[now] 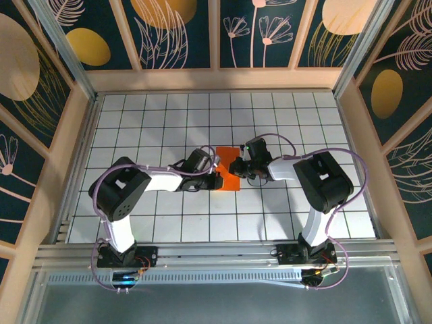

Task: Fold a paper plane with a square sheet of paper (fold left side to right side)
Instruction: Fold the triangle a second time at the center of the table.

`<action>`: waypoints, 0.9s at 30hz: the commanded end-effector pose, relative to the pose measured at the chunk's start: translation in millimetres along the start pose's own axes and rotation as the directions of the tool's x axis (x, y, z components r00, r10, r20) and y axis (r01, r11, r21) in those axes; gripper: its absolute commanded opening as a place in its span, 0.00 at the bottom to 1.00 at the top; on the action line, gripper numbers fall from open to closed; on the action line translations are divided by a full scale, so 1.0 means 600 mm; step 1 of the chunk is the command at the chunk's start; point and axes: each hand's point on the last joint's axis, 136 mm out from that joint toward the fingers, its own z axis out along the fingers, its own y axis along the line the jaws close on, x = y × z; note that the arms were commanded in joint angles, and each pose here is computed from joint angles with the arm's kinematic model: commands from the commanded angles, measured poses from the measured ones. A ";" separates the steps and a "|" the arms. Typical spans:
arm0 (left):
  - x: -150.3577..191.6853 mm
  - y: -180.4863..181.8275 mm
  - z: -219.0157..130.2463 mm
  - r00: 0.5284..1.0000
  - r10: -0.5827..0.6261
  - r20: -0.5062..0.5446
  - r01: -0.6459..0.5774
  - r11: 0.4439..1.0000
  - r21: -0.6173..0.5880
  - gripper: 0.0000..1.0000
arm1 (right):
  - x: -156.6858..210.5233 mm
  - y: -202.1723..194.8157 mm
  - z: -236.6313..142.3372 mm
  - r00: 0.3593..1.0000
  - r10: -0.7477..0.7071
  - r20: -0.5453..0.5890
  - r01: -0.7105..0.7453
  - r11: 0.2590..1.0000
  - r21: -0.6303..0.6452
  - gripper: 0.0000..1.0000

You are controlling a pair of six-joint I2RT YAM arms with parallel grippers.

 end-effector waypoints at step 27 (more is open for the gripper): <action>-0.086 0.005 -0.102 0.973 -0.118 0.196 0.106 0.992 0.074 0.37 | -0.076 0.034 -0.098 0.977 -0.042 0.208 0.042 0.999 0.004 0.60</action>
